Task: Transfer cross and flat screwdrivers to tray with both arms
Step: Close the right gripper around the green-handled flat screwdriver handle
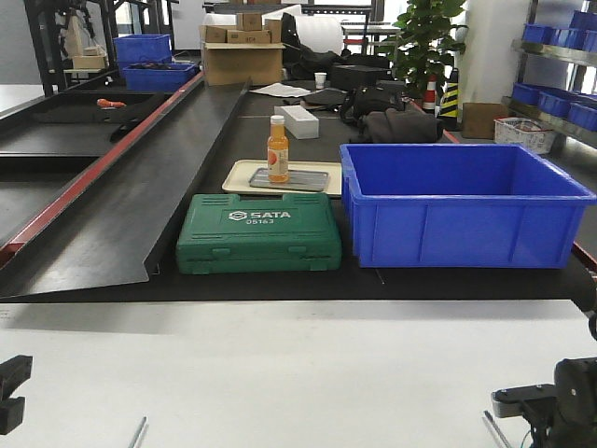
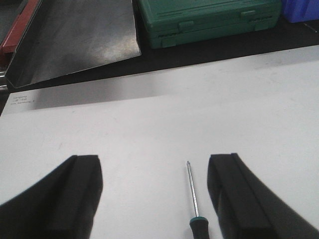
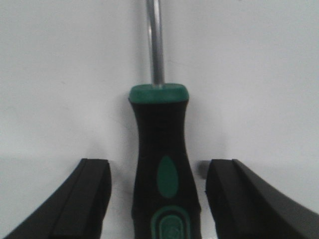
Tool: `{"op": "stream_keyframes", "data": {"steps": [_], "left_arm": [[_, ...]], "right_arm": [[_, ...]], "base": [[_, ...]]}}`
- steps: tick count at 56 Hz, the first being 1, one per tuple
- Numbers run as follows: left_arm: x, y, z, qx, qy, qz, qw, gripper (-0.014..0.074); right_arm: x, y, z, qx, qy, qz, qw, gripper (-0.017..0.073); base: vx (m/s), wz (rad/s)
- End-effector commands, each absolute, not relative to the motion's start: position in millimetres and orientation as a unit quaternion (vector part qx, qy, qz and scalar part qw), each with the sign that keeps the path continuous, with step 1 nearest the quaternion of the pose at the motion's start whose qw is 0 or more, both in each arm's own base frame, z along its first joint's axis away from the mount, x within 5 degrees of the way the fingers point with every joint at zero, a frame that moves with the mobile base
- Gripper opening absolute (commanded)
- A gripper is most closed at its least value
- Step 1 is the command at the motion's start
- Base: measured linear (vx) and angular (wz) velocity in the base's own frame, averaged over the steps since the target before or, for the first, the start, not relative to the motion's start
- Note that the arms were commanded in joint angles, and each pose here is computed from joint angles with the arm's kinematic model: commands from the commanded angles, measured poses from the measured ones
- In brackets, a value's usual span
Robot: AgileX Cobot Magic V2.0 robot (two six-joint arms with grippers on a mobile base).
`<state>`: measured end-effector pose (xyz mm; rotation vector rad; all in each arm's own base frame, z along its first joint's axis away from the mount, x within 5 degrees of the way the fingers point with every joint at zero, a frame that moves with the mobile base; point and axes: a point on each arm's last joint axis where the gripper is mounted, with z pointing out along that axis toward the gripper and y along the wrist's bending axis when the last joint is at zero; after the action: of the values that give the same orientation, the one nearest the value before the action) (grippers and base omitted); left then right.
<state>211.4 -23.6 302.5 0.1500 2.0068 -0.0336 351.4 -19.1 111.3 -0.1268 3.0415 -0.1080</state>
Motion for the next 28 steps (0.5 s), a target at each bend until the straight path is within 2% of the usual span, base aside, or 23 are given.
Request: {"op": "stream_keyframes", "data": {"steps": [1, 9, 20, 28], "left_arm": [[213.6, -25.0, 321.8, 0.057, 0.812, -0.024, 0.58, 0.057], [213.6, -24.9, 321.7, 0.057, 0.812, -0.024, 0.58, 0.057], [212.9, -24.7, 319.7, 0.055, 0.819, -0.024, 0.57, 0.057], [211.1, -24.0, 312.6, 0.054, 0.843, -0.02, 0.534, 0.057]], "right_arm": [[356.0, -19.0, 116.6, -0.05, 0.996, -0.026, 0.064, 0.0435], [355.5, -14.7, 107.0, -0.042, 0.998, 0.0, 0.051, 0.0347], [355.0, -13.1, 110.8, -0.035, 0.998, 0.009, 0.053, -0.0015], [353.4, -12.6, 120.1, -0.029, 0.998, 0.009, 0.057, -0.0011]], "base": [[0.0, 0.0], [0.0, 0.0], [0.0, 0.0], [0.0, 0.0]]}}
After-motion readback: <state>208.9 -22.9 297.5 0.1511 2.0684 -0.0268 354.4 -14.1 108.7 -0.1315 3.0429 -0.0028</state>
